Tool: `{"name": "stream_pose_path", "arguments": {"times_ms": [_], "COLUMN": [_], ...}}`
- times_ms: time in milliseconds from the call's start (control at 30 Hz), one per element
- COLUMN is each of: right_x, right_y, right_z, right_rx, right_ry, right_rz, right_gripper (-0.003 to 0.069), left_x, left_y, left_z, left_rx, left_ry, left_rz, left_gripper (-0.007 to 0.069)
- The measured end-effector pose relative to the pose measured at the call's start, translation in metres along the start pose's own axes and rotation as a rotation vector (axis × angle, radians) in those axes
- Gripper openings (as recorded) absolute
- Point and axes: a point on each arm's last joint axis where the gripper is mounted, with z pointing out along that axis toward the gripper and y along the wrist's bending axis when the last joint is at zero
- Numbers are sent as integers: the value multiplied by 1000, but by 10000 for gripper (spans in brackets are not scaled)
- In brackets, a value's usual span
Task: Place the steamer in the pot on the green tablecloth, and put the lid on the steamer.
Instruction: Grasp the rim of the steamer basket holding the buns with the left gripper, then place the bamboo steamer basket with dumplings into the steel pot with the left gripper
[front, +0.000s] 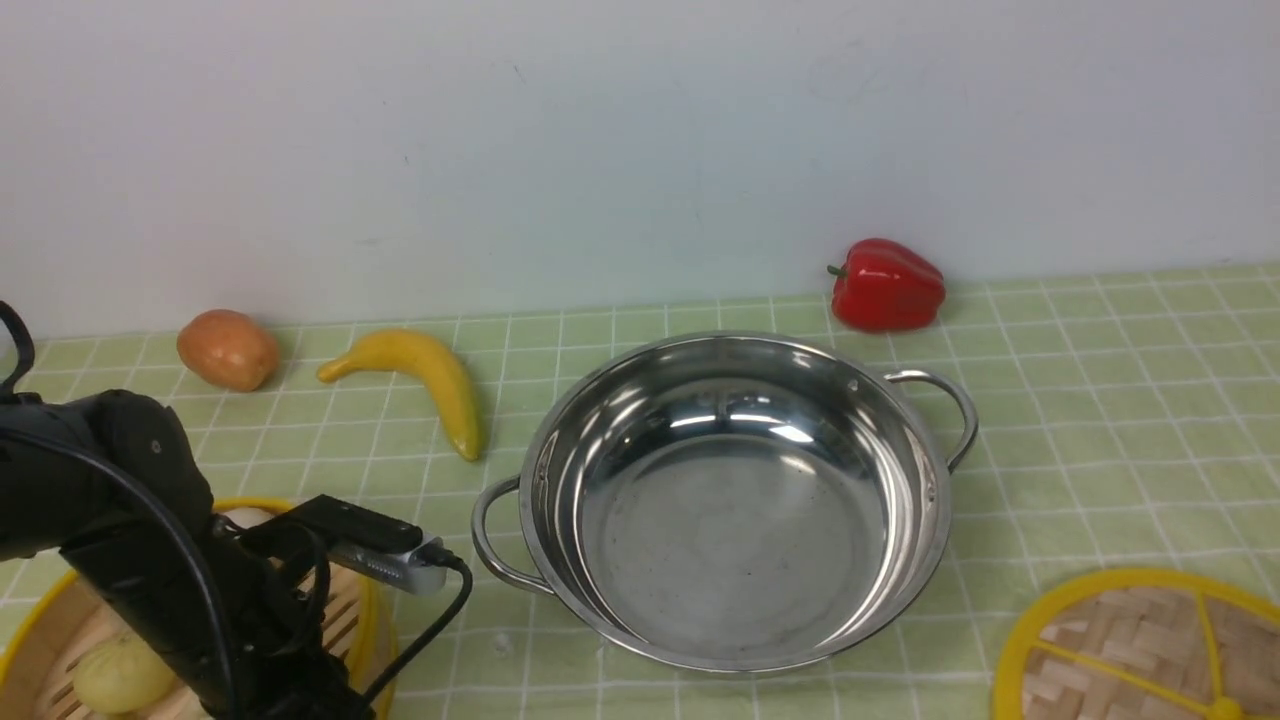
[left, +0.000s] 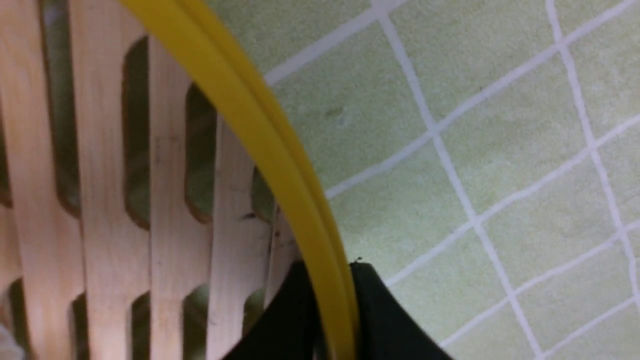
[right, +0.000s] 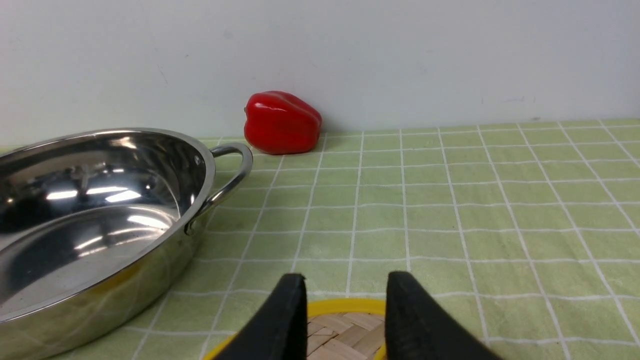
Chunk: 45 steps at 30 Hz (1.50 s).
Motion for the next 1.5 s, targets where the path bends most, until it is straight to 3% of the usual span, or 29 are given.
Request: {"name": "stream_pose_path", "arguments": {"times_ms": [433, 767, 967, 1233, 1333, 1500], "right_x": [0, 0, 0, 0, 0, 0], "right_y": [0, 0, 0, 0, 0, 0], "right_z": [0, 0, 0, 0, 0, 0], "right_rx": [0, 0, 0, 0, 0, 0], "right_ry": [0, 0, 0, 0, 0, 0], "right_rz": [0, 0, 0, 0, 0, 0], "right_gripper": [243, 243, 243, 243, 243, 243], "left_x": [-22, -43, -70, -92, -92, -98], "left_y": [3, -5, -51, -158, -184, -203], "left_z": [-47, -110, -125, -136, -133, -111], "left_rx": [-20, -177, -283, -321, -320, -304], "left_ry": [54, -92, -114, -187, -189, -136], "left_rz": [-5, 96, 310, 781, 900, 985], "left_gripper": [29, 29, 29, 29, 29, 29]}}
